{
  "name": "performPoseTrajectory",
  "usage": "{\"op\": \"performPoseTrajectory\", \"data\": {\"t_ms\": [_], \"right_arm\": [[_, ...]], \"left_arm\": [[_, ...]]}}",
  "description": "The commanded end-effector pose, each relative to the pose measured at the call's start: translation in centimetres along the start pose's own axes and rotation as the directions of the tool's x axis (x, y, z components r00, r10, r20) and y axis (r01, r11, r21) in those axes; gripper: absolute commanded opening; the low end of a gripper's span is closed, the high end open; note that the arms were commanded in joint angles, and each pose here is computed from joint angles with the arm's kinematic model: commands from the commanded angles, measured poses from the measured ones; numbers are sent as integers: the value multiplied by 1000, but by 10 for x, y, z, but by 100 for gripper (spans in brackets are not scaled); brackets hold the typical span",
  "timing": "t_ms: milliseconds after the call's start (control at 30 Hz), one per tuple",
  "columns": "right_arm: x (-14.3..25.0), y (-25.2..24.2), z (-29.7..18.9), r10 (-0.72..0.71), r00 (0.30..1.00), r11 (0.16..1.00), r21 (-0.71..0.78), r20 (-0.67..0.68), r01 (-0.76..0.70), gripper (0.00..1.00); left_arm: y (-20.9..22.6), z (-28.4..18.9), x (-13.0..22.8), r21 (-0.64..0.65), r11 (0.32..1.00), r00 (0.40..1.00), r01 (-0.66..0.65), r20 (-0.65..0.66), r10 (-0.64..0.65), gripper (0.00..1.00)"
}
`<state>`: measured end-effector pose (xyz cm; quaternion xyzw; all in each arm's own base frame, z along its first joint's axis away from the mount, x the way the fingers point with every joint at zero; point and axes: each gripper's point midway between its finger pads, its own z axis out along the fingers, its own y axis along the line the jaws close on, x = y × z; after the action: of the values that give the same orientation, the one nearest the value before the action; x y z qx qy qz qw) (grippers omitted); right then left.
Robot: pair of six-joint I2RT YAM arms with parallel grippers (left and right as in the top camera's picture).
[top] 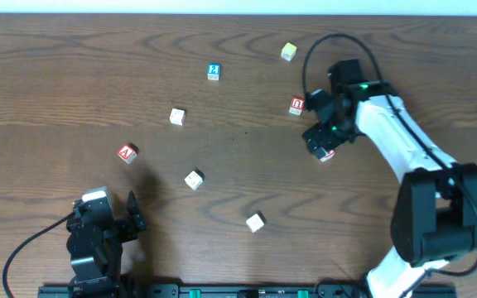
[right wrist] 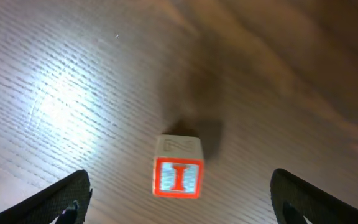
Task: Spell out Ai2
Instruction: 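Move the right gripper over the red 'I' block, then close the right gripper on the red 'I' block and lift it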
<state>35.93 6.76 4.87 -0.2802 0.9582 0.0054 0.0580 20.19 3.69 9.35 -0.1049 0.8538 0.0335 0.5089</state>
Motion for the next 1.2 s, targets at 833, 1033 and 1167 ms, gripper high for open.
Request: {"op": "performPoseTrajectory", "data": {"t_ms": [833,1033,1167], "right_arm": [[19,4,44,99,995,994,-39,-11,-99,63],[19,3,45,99,995,995,-32,-7,-99,56],[26,5,49,100,995,994,-33,-29,-101,54]], "left_arm": [[-1,1,2,4,1000,1000,-5,-1,5,95],[-1,1,2,4,1000,1000,-5,-1,5,95],[-1,1,2,4,1000,1000,-5,-1,5,95]]}}
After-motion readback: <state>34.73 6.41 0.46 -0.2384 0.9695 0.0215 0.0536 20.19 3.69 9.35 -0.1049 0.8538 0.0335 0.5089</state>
